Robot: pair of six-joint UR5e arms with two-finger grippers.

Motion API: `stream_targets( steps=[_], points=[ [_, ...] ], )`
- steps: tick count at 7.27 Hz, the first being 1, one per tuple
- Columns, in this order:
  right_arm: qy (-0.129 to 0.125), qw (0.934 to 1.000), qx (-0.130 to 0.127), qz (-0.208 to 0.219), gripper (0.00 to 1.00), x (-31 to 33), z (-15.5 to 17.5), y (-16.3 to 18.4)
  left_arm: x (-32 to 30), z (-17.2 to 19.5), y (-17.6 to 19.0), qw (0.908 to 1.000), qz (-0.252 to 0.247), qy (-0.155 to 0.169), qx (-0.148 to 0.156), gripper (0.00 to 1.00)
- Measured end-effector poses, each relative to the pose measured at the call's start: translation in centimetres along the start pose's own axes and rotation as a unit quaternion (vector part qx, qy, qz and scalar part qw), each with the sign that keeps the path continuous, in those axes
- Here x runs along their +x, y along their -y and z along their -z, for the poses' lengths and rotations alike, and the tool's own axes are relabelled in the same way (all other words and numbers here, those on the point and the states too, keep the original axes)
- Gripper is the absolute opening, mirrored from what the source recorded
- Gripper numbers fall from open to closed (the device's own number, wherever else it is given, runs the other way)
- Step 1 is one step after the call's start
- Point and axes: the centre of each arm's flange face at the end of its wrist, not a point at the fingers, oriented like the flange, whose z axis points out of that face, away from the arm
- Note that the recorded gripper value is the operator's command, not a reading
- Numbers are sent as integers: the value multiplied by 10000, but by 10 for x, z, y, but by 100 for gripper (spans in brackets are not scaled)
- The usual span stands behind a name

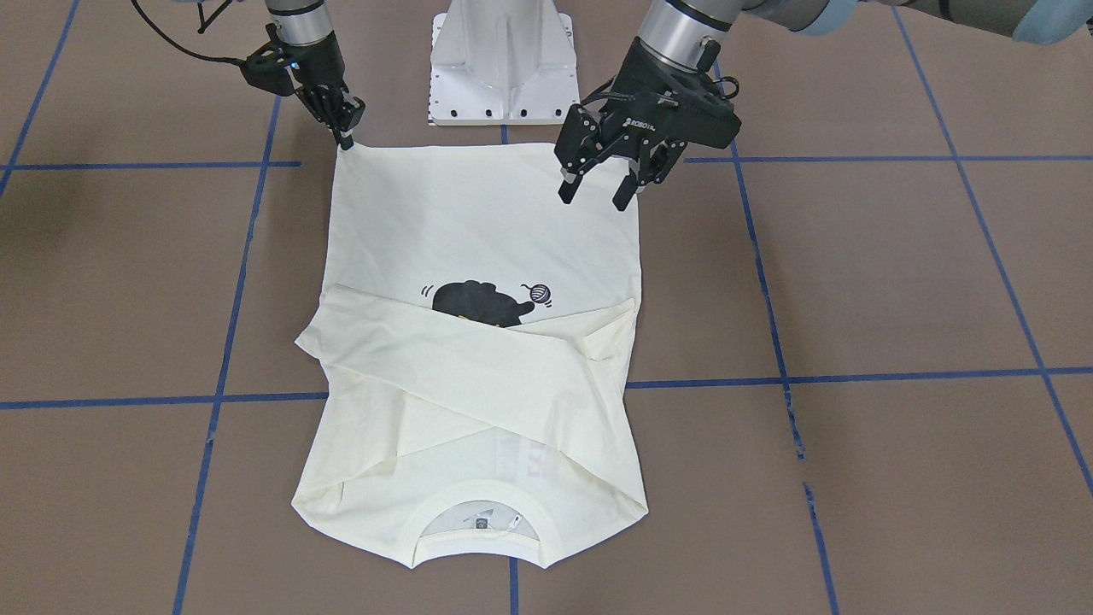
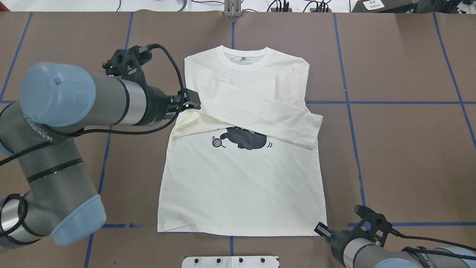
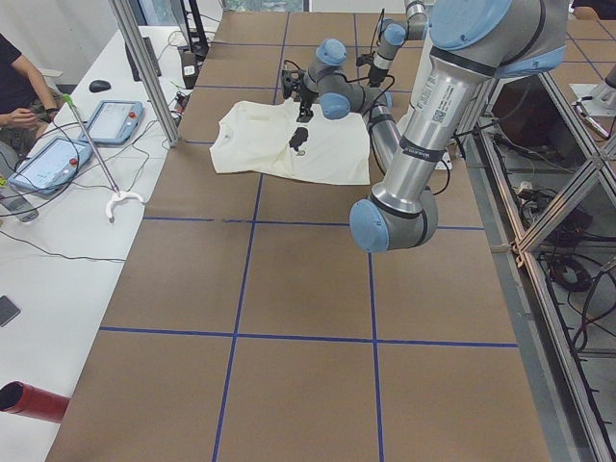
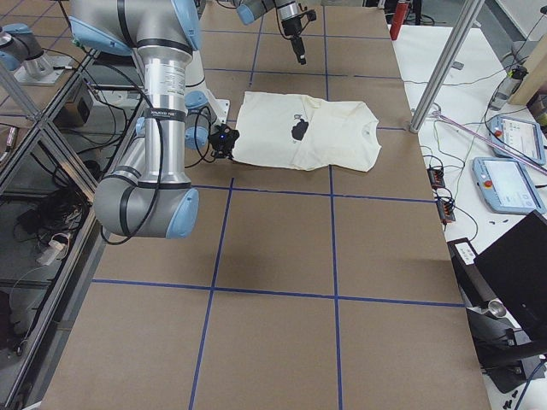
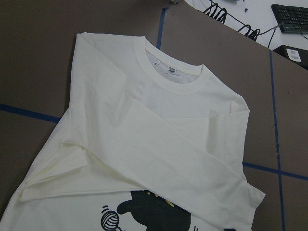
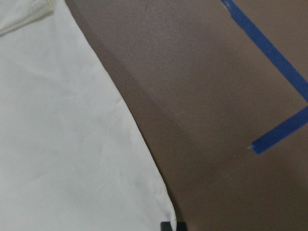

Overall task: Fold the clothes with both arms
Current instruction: 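Release the sleeve and move both grippers to the hem corners nearest the robot, then grasp both hem corners nearest the robot with the left and right grippers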

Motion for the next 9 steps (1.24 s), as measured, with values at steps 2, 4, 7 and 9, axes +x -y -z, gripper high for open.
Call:
stream_targets(
  steps=[2,4,7,9],
  points=[
    [57,10000,-60,-16,0,-2,12,2,-69,-38,-74,9969,273,742,-58,74],
    [27,10000,-38,48,0,2,14,6,-104,-61,-136,9907,615,1174,-296,68],
    [14,9999,-27,96,0,5,14,6,-120,-72,-194,9821,831,1543,-683,62],
    [32,9999,-13,117,0,6,14,4,-128,-80,-209,9787,797,1724,-785,56]
  ],
)
